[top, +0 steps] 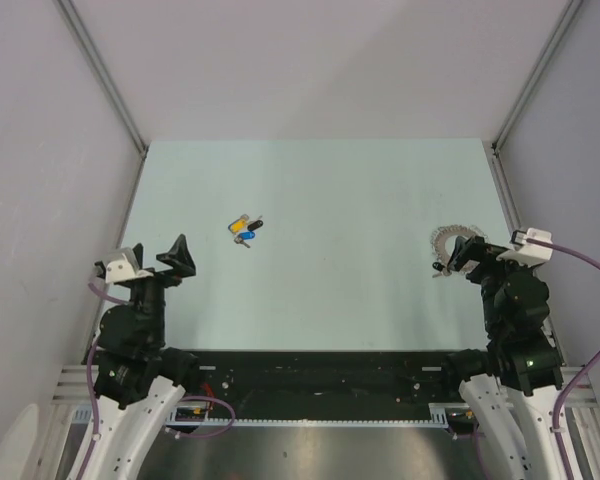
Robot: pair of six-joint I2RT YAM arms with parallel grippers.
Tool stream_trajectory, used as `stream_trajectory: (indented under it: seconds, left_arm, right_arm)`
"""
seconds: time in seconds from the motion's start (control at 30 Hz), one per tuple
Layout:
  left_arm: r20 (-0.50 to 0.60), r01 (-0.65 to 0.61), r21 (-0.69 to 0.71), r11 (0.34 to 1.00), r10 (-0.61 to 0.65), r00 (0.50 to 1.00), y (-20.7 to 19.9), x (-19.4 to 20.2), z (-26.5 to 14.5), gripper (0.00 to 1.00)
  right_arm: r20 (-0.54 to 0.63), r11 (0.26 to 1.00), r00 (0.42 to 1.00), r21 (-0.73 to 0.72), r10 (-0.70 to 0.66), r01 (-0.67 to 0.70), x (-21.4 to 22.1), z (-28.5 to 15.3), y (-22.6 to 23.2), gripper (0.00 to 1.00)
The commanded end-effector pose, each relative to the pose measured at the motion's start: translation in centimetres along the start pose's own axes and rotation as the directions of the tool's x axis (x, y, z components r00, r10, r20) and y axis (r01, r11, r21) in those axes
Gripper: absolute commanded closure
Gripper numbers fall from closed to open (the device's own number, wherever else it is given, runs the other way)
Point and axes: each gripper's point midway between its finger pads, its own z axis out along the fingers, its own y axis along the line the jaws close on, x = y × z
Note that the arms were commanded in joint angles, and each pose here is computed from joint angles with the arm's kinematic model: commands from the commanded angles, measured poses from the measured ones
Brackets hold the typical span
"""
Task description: Put the keys on the keyring
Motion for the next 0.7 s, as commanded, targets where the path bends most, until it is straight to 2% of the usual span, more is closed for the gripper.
stream_trajectory:
  seconds: [0.0, 0.1, 0.33, 0.47, 0.67]
  left_arm:
    - [0.046, 0.019, 0.001, 1.000, -0.019, 0.999, 0.1, -1.6, -0.4, 0.00]
    - [0.038, 0.013, -0.002, 1.000, -0.012, 0.999, 0.2, -1.3, -0.4, 0.00]
    - [0.019, 0.007, 0.017, 1.000, -0.007, 1.000, -0.1, -0.8, -0.4, 0.00]
    - [0.010, 0.001, 0.031, 1.000, -0.001, 1.000, -0.4, -0.5, -0.3, 0.00]
    - [-0.014, -0.004, 0.068, 0.998, 0.005, 1.000, -1.3, 0.2, -0.1, 0.00]
  right_arm:
    - [0.006, 0.999, 0.999, 0.013, 0.032, -0.032, -0.3, 0.9, 0.1, 0.00]
    - [-0.024, 1.000, 0.999, -0.002, 0.030, -0.030, 0.3, 1.5, 0.6, 0.00]
    - [-0.176, 0.999, 0.984, -0.015, 0.040, -0.044, 3.7, 4.7, 2.1, 0.00]
    - [-0.285, 0.996, 0.955, -0.002, 0.082, -0.086, 6.7, 7.5, 2.8, 0.00]
    - [-0.405, 0.983, 0.896, 0.079, 0.181, -0.163, 10.6, 11.1, 1.0, 0.00]
